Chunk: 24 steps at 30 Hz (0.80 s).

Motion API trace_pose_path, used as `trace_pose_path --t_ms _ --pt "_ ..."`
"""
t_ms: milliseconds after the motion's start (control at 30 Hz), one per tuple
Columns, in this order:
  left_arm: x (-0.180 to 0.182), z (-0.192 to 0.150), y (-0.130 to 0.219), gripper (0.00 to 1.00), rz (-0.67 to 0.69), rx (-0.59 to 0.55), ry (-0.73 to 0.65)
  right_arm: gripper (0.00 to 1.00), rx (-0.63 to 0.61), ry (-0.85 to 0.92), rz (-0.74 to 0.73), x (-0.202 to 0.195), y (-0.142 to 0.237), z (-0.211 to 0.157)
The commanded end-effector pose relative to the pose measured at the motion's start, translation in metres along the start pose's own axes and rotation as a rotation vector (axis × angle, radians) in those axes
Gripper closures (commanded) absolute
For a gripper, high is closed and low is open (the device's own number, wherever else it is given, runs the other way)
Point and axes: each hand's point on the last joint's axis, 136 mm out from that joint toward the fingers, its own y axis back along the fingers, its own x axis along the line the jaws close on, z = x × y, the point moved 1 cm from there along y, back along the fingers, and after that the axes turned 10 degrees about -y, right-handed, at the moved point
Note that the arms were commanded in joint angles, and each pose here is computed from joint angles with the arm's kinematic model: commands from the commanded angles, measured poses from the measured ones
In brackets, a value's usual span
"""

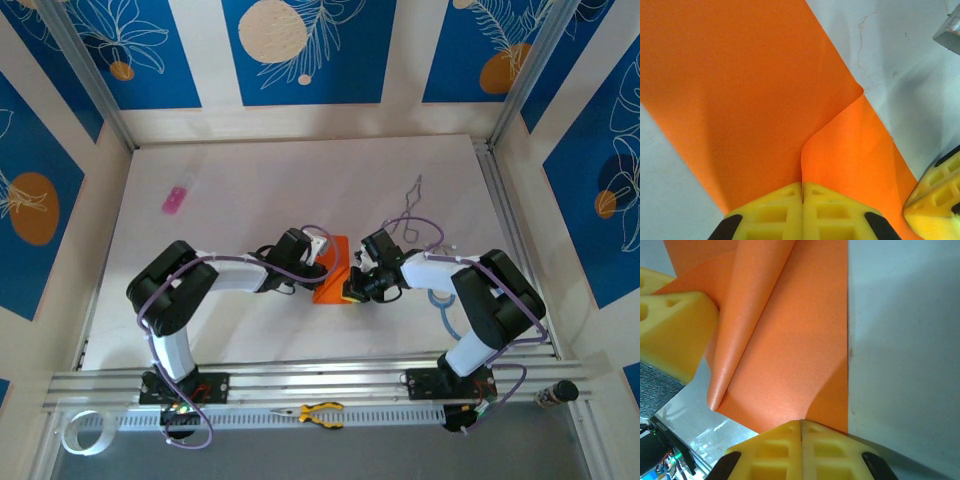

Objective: Fold a paper plane with a square sheet of paper (pick it up from the middle)
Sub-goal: Fold the triangle a second time at the center of the table.

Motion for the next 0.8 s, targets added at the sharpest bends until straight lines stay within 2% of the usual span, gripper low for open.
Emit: trace_pose_path --t_ms 0,367,467,767 --pt "0.012 0.000 0.007 1.00 0.042 -0.008 0.014 1.00 0.020 -0.044 -0.079 -0.025 -0.006 -0.005" --pt "0.020 -0.008 0.004 1.00 0.053 -0.011 0.032 1.00 0.017 -0.050 -0.084 -0.026 -0.004 -0.007" --pt "0.015 -0.017 -0.004 1.00 0.002 0.035 0.038 0.99 0.016 -0.037 -0.043 -0.016 -0.002 -0.005" --pt "0.016 -0.028 -0.005 1.00 -0.006 0.050 0.113 0.88 -0.082 0.016 0.145 0.033 0.035 0.012"
